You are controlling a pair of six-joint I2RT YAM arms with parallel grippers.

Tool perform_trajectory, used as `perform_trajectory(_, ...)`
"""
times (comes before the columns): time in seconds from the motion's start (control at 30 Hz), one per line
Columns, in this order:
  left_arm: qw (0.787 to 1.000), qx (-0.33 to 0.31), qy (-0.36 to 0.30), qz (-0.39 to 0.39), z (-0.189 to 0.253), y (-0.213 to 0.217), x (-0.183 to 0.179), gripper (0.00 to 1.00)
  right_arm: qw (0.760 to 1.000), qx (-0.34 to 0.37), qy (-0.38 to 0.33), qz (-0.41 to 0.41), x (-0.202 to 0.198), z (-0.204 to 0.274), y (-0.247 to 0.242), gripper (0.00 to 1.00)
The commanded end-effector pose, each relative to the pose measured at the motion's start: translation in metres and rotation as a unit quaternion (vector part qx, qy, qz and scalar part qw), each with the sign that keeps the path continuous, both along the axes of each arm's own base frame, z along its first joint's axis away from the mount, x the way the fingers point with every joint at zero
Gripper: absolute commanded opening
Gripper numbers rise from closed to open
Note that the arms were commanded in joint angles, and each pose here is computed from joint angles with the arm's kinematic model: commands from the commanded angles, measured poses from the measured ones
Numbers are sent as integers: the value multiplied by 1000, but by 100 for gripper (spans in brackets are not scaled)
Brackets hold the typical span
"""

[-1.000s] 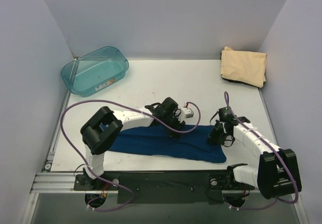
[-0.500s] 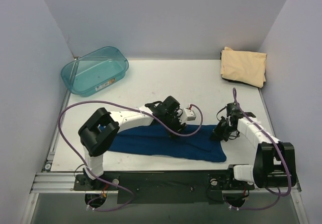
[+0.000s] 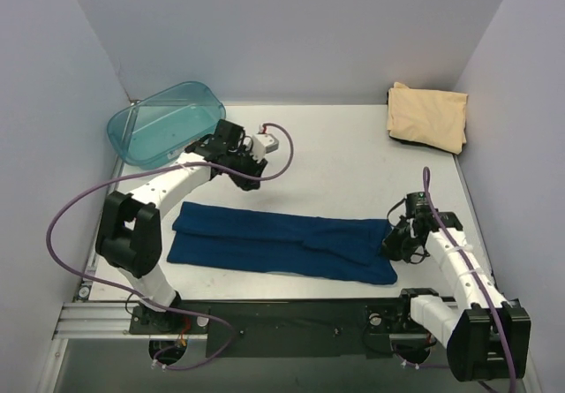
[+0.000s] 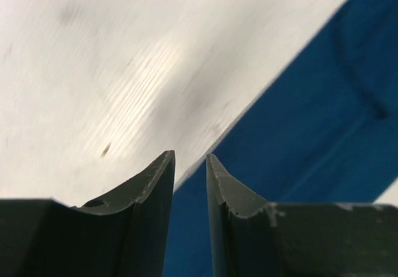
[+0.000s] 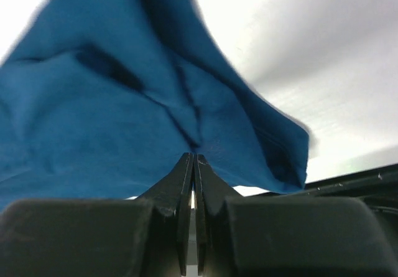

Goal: Fold and stack the t-shirts
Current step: Rotate the tshirt 90 degrees

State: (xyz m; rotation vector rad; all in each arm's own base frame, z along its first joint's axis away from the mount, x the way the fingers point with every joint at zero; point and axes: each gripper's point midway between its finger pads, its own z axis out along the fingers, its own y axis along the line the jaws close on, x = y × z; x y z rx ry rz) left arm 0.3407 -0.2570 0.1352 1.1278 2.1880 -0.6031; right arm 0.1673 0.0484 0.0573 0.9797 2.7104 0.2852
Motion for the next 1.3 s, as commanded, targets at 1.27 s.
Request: perform_trajectory(1.27, 980, 182, 65, 45, -112, 151, -63, 38, 993, -1, -117, 36, 317, 50, 2, 11)
